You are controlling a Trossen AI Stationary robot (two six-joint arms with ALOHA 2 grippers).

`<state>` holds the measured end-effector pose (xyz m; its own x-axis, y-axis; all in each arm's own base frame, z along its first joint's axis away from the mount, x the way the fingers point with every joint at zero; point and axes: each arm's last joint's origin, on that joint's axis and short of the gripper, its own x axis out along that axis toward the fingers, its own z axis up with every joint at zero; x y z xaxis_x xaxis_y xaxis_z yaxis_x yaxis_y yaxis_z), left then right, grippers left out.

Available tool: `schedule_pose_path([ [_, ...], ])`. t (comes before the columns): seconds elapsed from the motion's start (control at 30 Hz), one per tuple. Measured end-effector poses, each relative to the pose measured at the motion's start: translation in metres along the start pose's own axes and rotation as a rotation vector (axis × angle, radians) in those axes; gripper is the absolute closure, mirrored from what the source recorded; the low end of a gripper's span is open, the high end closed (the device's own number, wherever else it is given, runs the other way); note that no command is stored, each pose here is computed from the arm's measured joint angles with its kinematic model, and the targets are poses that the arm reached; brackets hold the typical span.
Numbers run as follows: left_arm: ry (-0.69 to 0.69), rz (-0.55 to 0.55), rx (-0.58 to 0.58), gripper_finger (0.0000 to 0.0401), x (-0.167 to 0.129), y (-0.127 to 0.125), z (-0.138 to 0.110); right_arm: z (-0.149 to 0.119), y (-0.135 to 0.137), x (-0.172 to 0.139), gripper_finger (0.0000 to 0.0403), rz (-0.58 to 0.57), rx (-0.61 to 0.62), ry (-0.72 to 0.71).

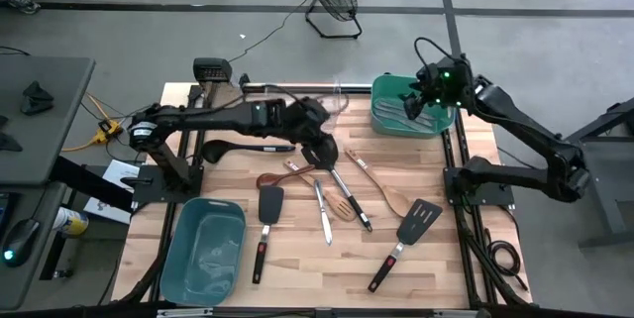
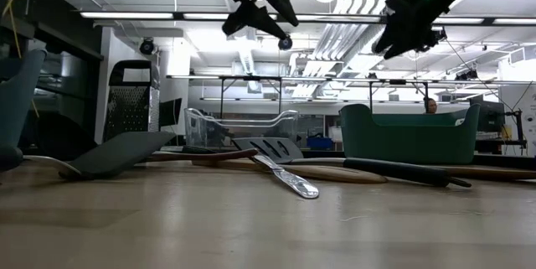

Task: Pick & Place Kitchen Items
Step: Put the dinner knife into the green bin

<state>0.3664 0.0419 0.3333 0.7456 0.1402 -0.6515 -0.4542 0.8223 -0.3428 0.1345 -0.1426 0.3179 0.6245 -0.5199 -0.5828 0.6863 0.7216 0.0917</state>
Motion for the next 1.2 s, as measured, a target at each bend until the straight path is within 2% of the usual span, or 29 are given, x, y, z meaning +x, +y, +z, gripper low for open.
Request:
schedule_pose_path([
  [0.23, 0.068, -0.043, 0.561, 0.0245, 0.007, -0.023, -0.021, -0.001, 0.004, -0.012, 0.0170, 0.081, -0.004, -0.025],
  [0.47, 0.173, -0.088, 0.935, 0.0245, 0.035, -0.032, -0.043, -0.006, 0.004, -0.016, 0.0170, 0.080, -0.001, 0.005],
  [0.6, 0.236, -0.113, 1.079, 0.0245, 0.054, -0.031, -0.053, -0.007, 0.004, -0.016, 0.0170, 0.078, -0.006, 0.015],
  [0.77, 0.296, -0.148, 1.150, 0.0245, 0.070, -0.028, -0.062, -0.008, 0.004, -0.016, 0.0170, 0.070, -0.007, 0.024],
  [0.9, 0.342, -0.231, 1.267, 0.0236, 0.080, -0.026, -0.071, -0.008, 0.003, -0.016, 0.0170, 0.066, -0.006, 0.031],
  [1.2, 0.420, -0.329, 1.567, 0.0142, 0.105, -0.031, -0.098, -0.009, 0.003, -0.016, 0.0170, 0.061, 0.006, 0.039],
])
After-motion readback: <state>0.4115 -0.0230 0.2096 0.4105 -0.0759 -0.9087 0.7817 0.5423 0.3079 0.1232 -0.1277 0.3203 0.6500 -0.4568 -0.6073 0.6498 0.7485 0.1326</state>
